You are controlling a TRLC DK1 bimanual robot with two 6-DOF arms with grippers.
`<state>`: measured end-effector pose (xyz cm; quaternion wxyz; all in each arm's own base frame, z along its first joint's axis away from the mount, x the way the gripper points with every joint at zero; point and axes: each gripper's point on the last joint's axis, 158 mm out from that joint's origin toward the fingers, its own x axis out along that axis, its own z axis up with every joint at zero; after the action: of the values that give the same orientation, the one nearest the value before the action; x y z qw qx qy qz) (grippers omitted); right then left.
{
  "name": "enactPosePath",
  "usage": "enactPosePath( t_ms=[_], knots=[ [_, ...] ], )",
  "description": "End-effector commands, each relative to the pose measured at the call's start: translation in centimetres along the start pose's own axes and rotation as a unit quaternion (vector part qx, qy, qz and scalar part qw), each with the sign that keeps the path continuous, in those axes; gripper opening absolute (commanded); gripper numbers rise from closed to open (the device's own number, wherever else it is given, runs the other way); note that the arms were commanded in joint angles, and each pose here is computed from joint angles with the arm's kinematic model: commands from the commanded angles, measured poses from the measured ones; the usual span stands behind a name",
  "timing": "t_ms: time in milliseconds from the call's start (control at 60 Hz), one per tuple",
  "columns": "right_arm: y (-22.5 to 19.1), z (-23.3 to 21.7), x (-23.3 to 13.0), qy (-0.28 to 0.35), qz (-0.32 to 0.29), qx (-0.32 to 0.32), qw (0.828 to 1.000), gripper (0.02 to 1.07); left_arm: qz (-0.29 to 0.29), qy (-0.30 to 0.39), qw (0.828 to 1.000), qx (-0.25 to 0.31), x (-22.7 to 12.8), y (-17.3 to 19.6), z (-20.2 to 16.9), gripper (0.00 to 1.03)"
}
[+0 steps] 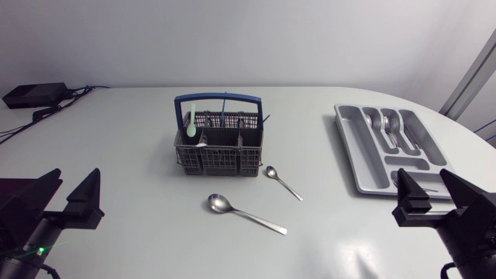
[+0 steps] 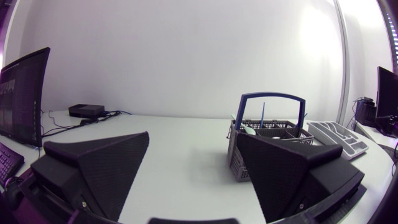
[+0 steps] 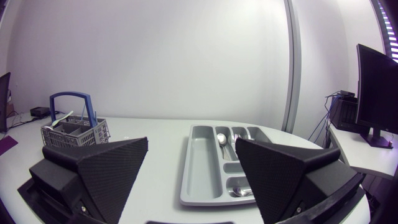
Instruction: Unload the cutlery basket into the drawer organizer.
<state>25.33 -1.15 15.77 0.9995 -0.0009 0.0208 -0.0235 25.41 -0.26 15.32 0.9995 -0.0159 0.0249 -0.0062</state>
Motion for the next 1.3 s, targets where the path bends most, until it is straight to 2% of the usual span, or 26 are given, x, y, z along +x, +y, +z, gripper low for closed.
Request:
enactPosePath(
  t_ms=[0, 183, 467, 667, 917, 1017, 1100, 1200, 1283],
  knots=[
    [0.2, -1.0, 0.1, 0.009, 0.004, 0.010, 1.000, 1.03, 0.006, 0.023, 1.000, -0.017, 0.1, 0.3, -2.1, 0.99],
    [0.3, -0.8, 0.1, 0.005, 0.005, 0.015, 1.000, 1.03, 0.008, 0.022, 0.999, -0.022, 0.1, 0.4, -2.0, 0.99],
    [0.3, 1.5, -0.1, -0.018, 0.005, 0.013, 1.000, 1.03, 0.031, 0.008, 0.999, -0.023, -0.2, 1.5, 0.7, 0.99],
    [0.8, 2.5, 0.7, 0.004, 0.015, 0.013, 1.000, 1.02, 0.022, 0.036, 0.999, -0.030, 0.4, 1.0, 2.2, 0.96],
    [3.1, 1.9, 3.5, 0.086, 0.051, 0.009, 0.995, 1.02, -0.008, 0.136, 0.990, -0.048, 2.4, -0.9, 2.4, 0.96],
    [4.2, 1.0, 5.2, 0.139, 0.062, 0.007, 0.988, 1.02, -0.031, 0.224, 0.974, -0.034, 3.5, -2.1, 0.7, 0.92],
    [5.3, 0.0, 6.1, 0.196, 0.075, -0.002, 0.978, 1.02, -0.036, 0.262, 0.964, -0.032, 4.1, -2.3, 0.2, 0.92],
    [6.8, -0.9, 6.7, 0.242, 0.099, -0.034, 0.964, 1.02, -0.057, 0.289, 0.956, -0.011, 4.4, -3.1, 0.5, 0.92],
    [8.0, -1.6, 7.3, 0.273, 0.114, -0.048, 0.954, 1.02, -0.102, 0.310, 0.944, 0.046, 4.4, -4.8, 0.6, 0.92]
  ],
)
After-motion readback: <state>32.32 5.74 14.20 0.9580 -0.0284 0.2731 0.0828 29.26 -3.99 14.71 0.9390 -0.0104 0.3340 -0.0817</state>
